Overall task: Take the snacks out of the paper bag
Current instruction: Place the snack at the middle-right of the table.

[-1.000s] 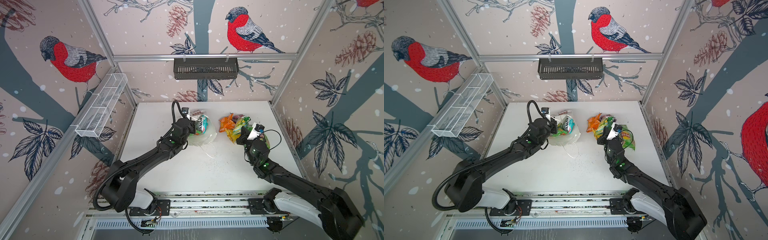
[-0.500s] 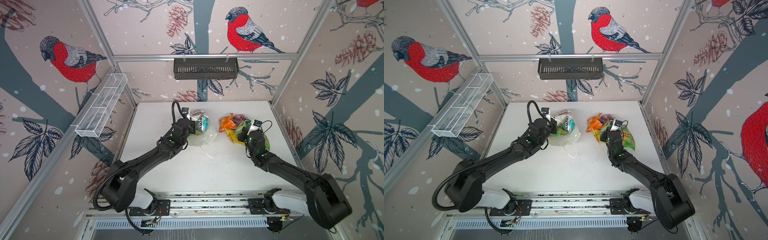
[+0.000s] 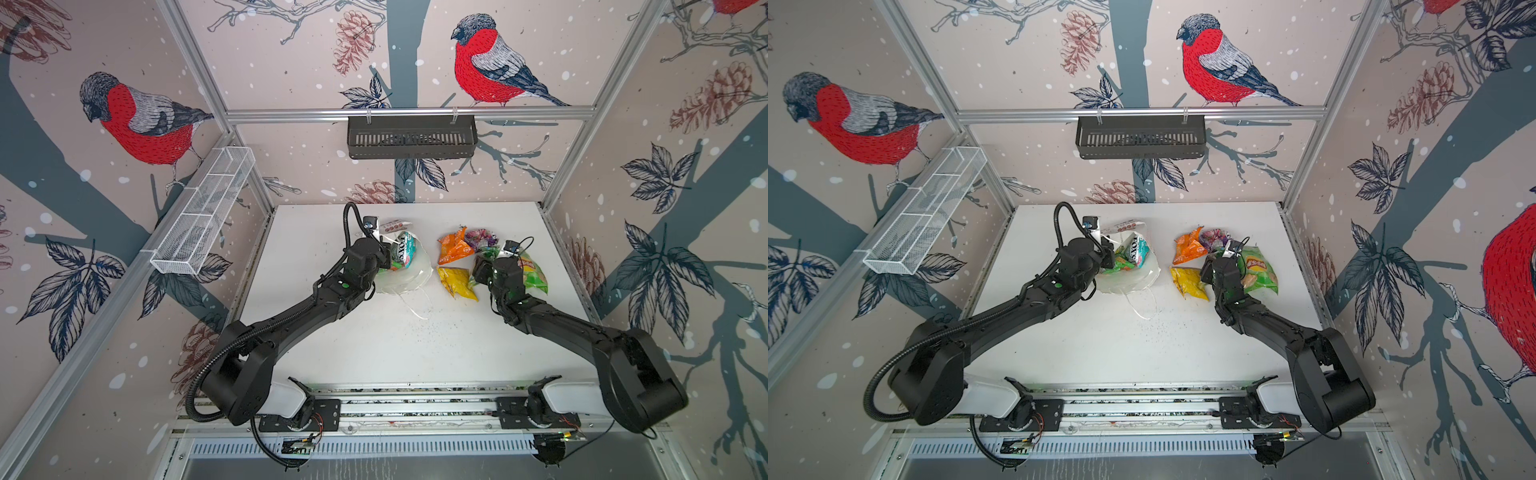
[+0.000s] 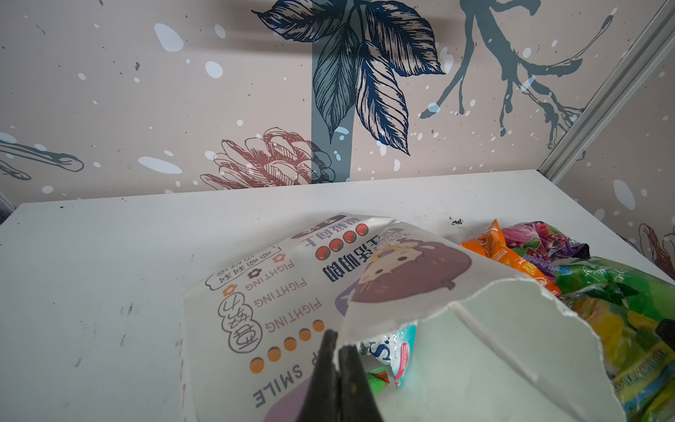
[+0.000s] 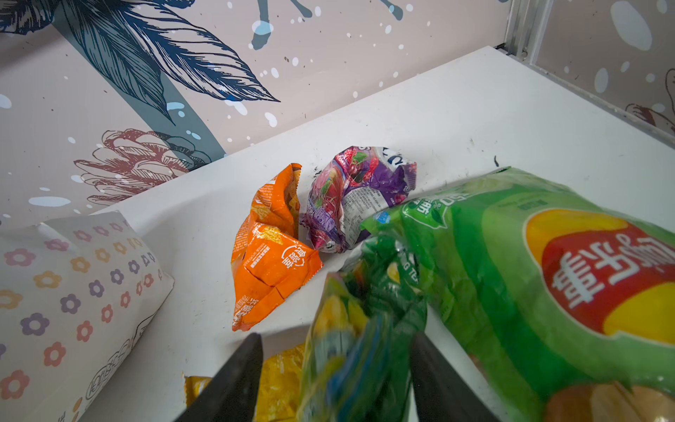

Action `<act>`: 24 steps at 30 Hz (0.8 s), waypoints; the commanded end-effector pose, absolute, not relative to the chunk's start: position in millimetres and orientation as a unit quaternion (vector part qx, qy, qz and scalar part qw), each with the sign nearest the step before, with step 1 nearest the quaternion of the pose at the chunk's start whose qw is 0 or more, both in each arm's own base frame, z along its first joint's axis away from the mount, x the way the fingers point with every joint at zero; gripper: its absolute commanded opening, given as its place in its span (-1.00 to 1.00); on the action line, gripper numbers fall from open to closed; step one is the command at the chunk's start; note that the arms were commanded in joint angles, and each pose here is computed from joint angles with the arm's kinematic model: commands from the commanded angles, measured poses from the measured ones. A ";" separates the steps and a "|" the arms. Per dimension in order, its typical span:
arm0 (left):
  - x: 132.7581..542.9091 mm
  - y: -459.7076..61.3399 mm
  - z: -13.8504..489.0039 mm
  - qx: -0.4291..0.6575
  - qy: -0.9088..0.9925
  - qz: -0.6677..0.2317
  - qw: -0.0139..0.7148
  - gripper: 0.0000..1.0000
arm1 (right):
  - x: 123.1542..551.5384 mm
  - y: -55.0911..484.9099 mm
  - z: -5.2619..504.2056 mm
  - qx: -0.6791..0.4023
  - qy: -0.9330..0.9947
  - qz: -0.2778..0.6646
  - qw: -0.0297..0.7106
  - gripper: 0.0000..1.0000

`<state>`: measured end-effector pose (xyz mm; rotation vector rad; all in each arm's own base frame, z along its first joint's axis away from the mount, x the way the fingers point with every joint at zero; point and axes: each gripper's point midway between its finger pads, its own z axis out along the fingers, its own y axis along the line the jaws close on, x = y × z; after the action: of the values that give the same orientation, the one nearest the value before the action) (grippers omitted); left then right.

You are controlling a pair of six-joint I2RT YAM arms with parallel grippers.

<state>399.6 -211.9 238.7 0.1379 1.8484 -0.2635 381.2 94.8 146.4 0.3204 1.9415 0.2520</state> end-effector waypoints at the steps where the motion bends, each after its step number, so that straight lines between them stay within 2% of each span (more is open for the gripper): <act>1: 398.5 -212.6 235.4 0.057 0.798 -0.118 0.588 -1.00 | 377.2 103.1 158.5 0.116 0.809 0.127 0.562 0.59; 3: 398.9 -213.7 235.6 0.058 0.798 -0.120 0.588 -1.00 | 374.1 107.3 167.0 0.102 0.800 0.138 0.574 0.72; 6: 399.0 -214.6 233.8 0.059 0.799 -0.121 0.586 -1.00 | 369.1 116.6 183.8 0.078 0.788 0.158 0.590 0.78; 18: 395.4 -220.3 241.2 0.067 0.793 -0.135 0.590 -1.00 | 327.8 196.6 239.9 -0.059 0.732 0.233 0.638 0.80; 24: 391.6 -224.8 246.5 0.074 0.788 -0.145 0.594 -1.00 | 299.7 242.1 252.2 -0.118 0.697 0.284 0.647 0.81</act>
<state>393.5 -222.6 243.3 0.1692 1.8417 -0.3214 307.3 227.9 234.7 -0.2183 1.6738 0.6062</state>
